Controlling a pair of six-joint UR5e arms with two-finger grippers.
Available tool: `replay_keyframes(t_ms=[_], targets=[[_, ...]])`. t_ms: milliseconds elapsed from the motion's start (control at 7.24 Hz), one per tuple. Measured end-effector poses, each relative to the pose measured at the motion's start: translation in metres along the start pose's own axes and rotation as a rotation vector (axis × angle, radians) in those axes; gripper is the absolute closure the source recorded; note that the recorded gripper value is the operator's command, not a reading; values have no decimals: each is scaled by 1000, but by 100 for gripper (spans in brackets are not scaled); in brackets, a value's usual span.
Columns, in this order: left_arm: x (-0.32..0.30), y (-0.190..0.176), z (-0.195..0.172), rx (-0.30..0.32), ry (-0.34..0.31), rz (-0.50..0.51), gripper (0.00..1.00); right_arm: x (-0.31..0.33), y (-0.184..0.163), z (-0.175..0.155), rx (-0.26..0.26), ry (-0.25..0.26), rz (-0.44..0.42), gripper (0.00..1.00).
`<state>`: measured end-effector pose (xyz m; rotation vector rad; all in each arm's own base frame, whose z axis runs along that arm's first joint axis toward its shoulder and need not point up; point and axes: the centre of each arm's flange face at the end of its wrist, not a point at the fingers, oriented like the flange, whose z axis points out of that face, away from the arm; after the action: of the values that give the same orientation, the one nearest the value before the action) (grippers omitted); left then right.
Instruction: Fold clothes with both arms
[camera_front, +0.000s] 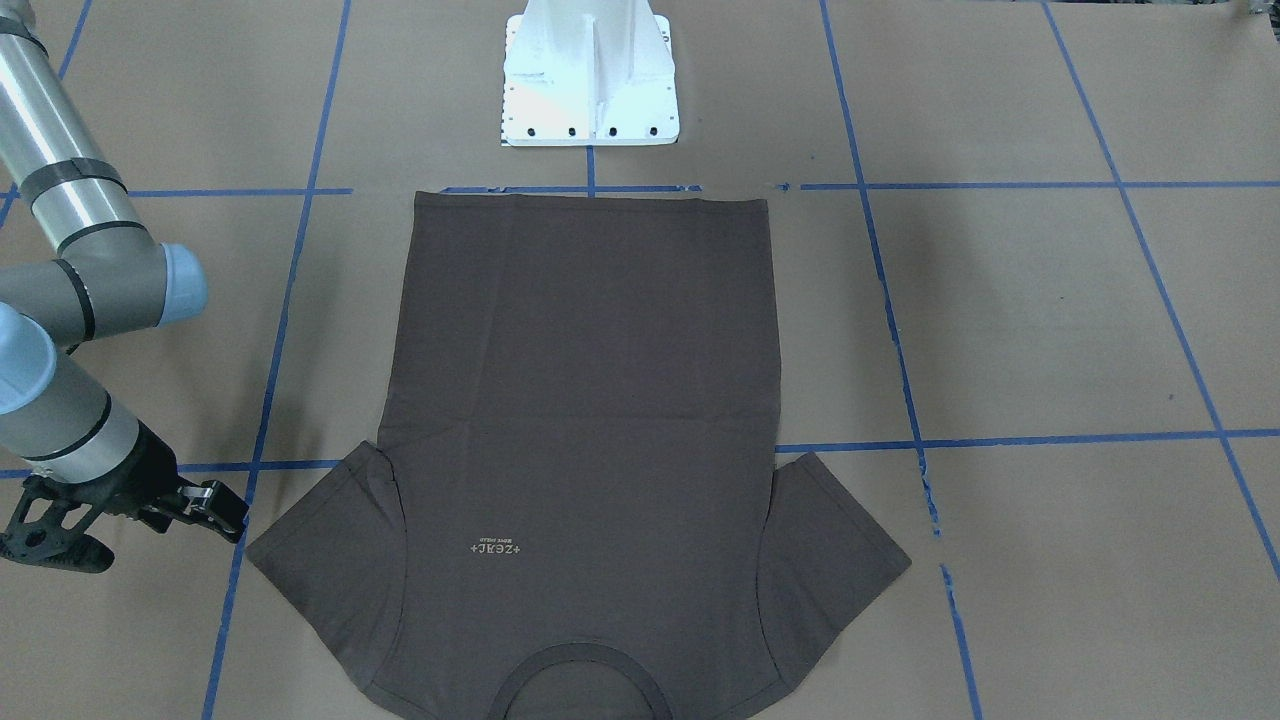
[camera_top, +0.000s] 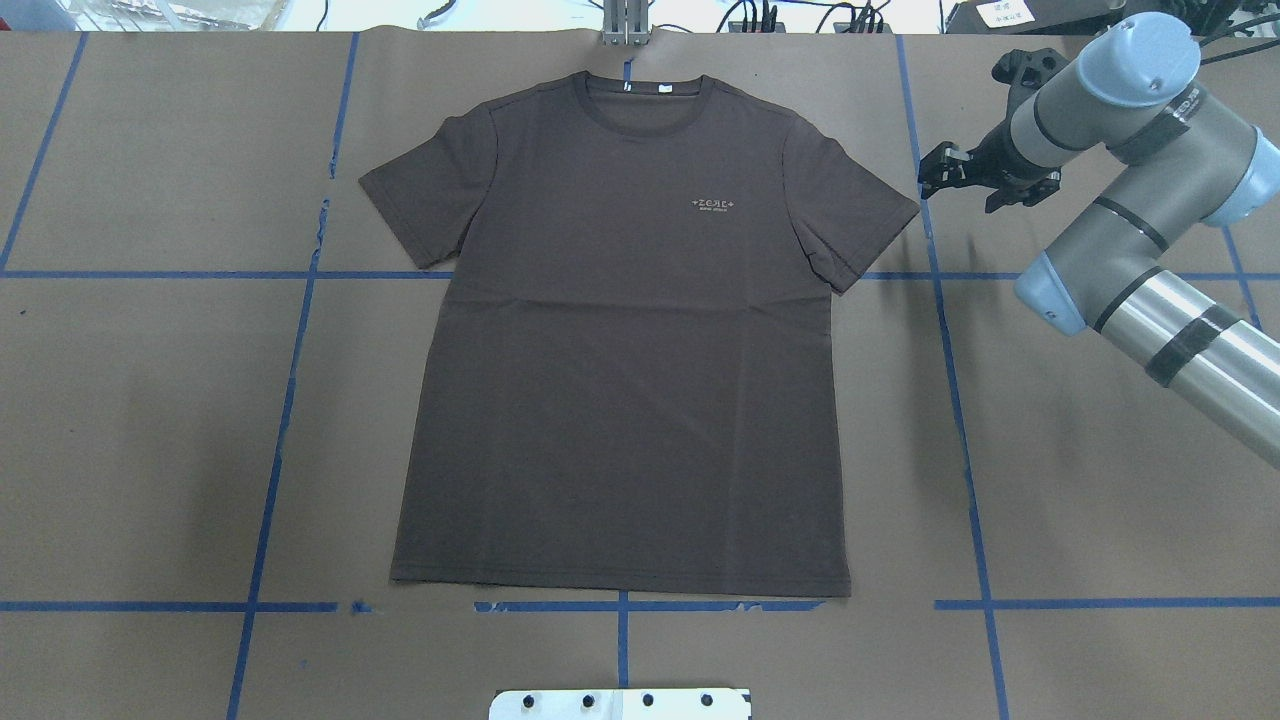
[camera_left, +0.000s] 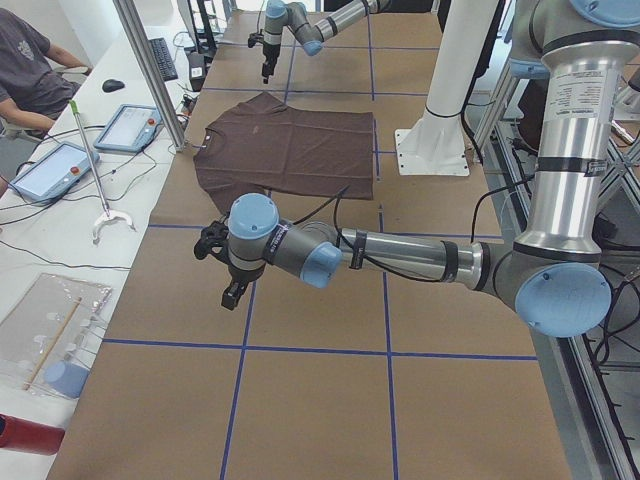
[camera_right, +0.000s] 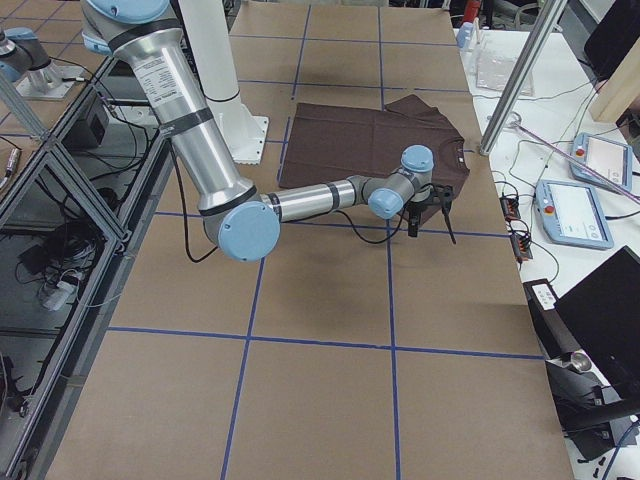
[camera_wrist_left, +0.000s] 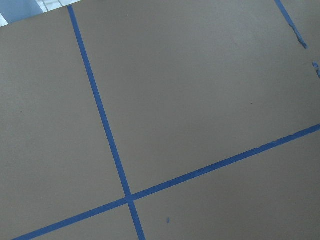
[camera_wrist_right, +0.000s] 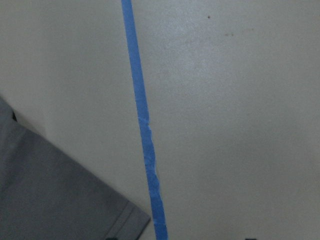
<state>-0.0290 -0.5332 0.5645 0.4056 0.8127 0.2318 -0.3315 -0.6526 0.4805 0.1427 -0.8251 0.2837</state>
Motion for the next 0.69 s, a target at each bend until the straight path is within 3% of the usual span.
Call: replay_keyframes(t_ms=[276,414,691], targets=[[2,-1,-2,12,0,12,0,-22,0,15,12,16,20,21],[2,-2,-2,15,0,16,0,-31,0,20,10,18,25,31],[2,-2,-2,17,0,21,0,-41,-2,23,8,19,34,75]])
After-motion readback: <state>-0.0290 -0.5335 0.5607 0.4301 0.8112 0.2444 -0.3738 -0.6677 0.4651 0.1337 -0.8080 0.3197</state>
